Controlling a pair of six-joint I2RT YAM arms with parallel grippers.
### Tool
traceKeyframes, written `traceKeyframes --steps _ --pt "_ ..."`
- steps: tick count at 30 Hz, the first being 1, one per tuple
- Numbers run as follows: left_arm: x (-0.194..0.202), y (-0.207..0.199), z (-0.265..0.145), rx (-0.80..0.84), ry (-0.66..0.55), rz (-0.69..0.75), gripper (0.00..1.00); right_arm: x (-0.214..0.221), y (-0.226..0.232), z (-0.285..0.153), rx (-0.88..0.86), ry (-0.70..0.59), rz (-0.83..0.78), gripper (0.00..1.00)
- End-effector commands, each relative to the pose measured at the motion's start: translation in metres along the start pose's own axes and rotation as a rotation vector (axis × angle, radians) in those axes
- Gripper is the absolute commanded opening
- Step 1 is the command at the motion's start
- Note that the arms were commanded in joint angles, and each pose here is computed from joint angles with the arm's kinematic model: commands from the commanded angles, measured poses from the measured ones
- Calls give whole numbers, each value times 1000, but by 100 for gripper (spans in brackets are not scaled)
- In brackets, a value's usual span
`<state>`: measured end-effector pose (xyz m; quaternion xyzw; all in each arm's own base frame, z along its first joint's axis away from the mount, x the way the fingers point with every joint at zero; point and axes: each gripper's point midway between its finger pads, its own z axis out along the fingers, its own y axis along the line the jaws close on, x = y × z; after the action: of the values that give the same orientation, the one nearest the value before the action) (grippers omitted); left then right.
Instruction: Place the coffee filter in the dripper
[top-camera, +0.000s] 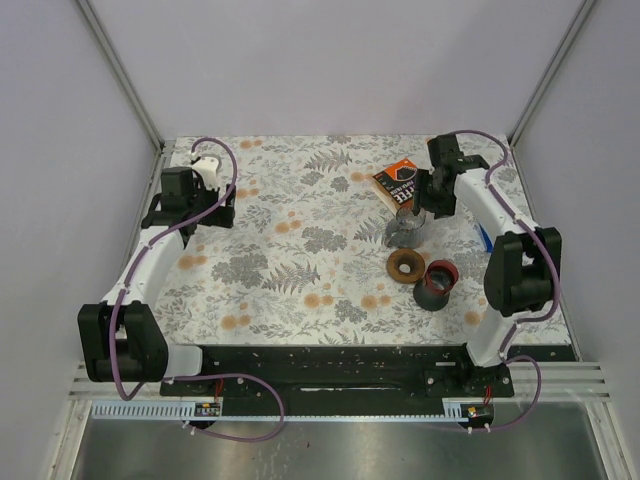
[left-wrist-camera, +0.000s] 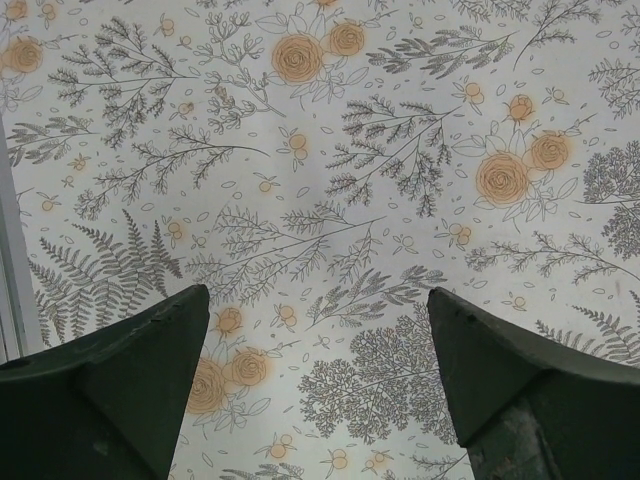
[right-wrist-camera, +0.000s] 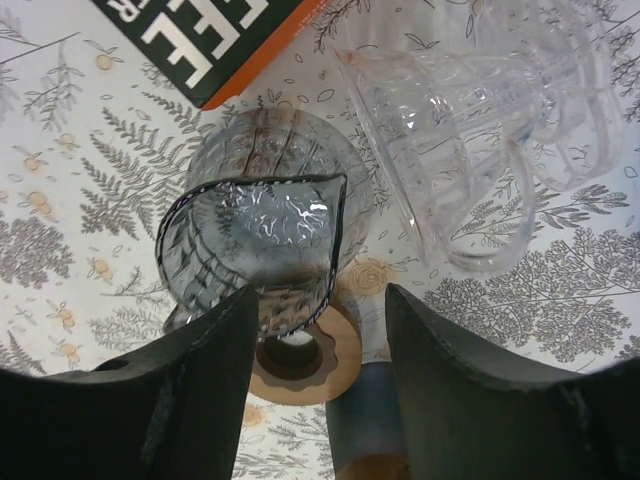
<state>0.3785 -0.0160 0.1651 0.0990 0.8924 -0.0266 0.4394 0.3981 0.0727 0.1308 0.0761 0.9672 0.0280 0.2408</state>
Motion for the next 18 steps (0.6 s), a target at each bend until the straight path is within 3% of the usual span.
traceKeyframes --steps 1,7,13,18 --pt "-26 5 -10 -21 -62 12 94 -14 7 11 -12 -18 -18 57" --pt "-24 4 -7 -12 -50 11 94 -8 15 33 -19 8 -36 44" --pt "-24 5 -8 -15 -40 16 94 -6 33 37 -43 10 -73 17" --pt "-25 9 -11 -37 -36 29 94 -4 78 34 -134 -2 -201 3"
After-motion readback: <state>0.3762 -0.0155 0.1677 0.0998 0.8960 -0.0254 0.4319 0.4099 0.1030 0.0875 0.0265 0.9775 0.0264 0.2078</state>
